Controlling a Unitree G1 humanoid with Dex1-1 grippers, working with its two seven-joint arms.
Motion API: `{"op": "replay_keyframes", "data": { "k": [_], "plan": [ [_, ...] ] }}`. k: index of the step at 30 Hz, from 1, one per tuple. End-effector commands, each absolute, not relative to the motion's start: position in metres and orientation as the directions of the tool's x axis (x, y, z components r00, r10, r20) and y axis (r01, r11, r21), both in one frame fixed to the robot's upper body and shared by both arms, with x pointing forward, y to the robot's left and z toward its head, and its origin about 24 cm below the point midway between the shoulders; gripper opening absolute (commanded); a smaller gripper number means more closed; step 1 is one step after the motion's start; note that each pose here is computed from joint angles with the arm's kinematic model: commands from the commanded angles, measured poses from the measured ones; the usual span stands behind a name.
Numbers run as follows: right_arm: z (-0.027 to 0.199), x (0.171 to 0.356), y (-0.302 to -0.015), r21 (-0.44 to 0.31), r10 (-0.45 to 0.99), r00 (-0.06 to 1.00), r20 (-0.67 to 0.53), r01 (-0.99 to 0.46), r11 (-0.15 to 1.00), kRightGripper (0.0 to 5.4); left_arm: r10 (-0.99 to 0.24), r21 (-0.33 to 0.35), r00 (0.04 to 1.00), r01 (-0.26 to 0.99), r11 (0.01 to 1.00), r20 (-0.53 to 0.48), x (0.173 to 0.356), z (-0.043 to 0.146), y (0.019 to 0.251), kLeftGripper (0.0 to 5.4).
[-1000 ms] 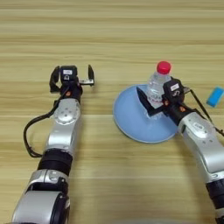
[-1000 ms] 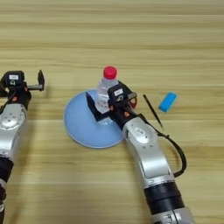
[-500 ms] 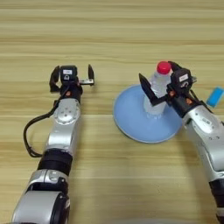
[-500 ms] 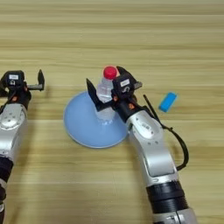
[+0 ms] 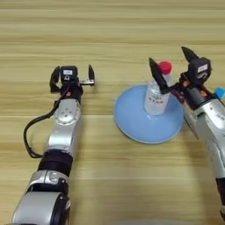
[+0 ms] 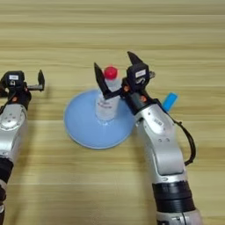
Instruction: Move the objects on the table
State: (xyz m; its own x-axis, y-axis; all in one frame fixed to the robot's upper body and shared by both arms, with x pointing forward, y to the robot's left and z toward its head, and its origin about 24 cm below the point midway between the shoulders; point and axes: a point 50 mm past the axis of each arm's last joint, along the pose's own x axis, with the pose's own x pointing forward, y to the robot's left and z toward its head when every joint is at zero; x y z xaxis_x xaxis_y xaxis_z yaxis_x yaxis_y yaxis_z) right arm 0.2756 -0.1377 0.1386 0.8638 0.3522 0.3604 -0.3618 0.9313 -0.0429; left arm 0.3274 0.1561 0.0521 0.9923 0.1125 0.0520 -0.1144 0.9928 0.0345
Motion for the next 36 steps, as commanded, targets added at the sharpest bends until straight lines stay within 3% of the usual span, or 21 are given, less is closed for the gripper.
{"op": "replay_keyframes", "data": {
  "k": [1,9,20,24,36],
  "plan": [
    [0.156,0.281,-0.159,-0.032,0.259,0.863,0.434,-0.273,0.962,5.39,0.114,0.042,0.992,-0.116,0.992,0.059,0.328,0.053,0.155,5.40],
    [0.161,0.291,-0.203,0.005,0.035,0.897,0.440,-0.042,0.999,5.39,0.113,0.040,0.991,-0.116,0.992,0.065,0.328,0.054,0.155,5.40],
    [0.116,0.306,-0.248,-0.095,-0.175,0.960,0.220,0.200,0.975,5.39,0.110,0.063,0.990,-0.116,0.991,0.089,0.328,0.058,0.155,5.40],
    [0.101,0.310,-0.256,-0.147,-0.203,0.969,0.144,0.224,0.963,5.39,0.109,0.072,0.989,-0.116,0.991,0.098,0.328,0.059,0.155,5.40],
    [0.078,0.321,-0.243,-0.026,-0.073,0.991,0.110,0.076,0.997,5.39,0.091,0.077,0.990,-0.100,0.992,0.111,0.329,0.061,0.153,5.40]
  ]
}}
